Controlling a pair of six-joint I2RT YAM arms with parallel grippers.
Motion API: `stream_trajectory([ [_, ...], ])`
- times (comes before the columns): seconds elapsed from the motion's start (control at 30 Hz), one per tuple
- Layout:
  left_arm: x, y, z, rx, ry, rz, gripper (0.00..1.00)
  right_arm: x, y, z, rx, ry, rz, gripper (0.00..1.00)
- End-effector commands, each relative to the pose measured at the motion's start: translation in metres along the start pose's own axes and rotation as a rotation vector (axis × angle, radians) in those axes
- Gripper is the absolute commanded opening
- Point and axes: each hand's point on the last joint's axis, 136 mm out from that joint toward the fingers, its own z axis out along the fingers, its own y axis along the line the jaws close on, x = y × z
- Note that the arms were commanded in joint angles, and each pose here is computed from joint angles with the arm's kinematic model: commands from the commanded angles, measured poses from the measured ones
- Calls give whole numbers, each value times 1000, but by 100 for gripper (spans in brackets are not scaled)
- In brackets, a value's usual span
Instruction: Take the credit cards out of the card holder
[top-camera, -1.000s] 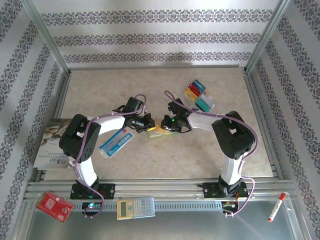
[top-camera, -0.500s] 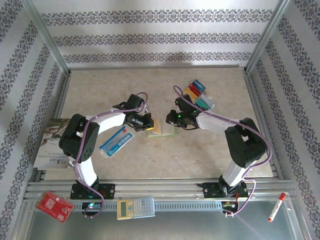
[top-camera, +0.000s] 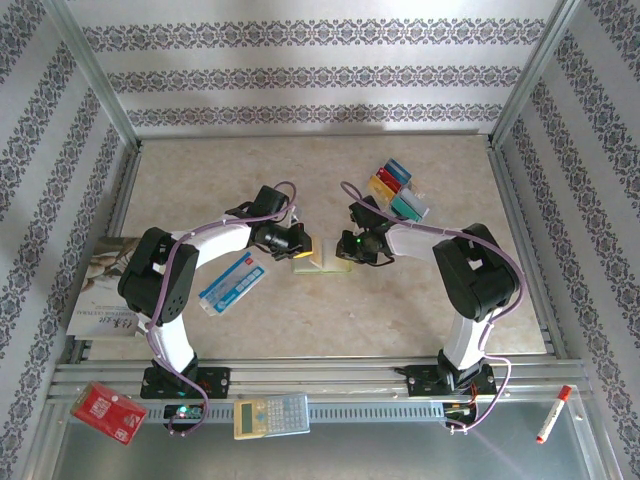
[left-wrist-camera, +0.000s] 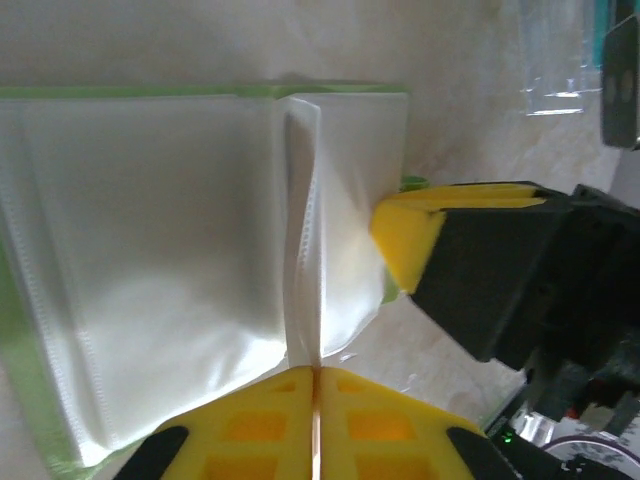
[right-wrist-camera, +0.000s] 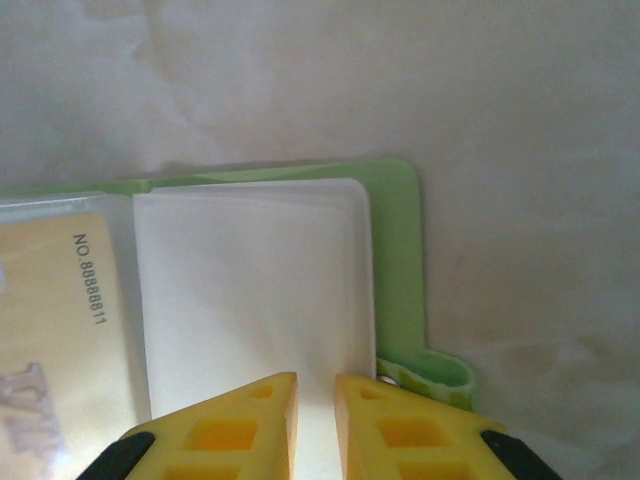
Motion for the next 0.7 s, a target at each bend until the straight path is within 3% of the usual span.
stream_trajectory([
  [0.0, -2, -19, 8, 128, 11, -14, 18, 13, -17, 11, 46, 59, 11, 23],
  [0.27, -4, -39, 18, 223, 7, -19, 39, 10, -17, 7, 22, 39, 36, 22],
  [0.67, -8, -47, 46, 230, 3, -27, 48, -23, -11, -51, -70, -180, 91, 22],
])
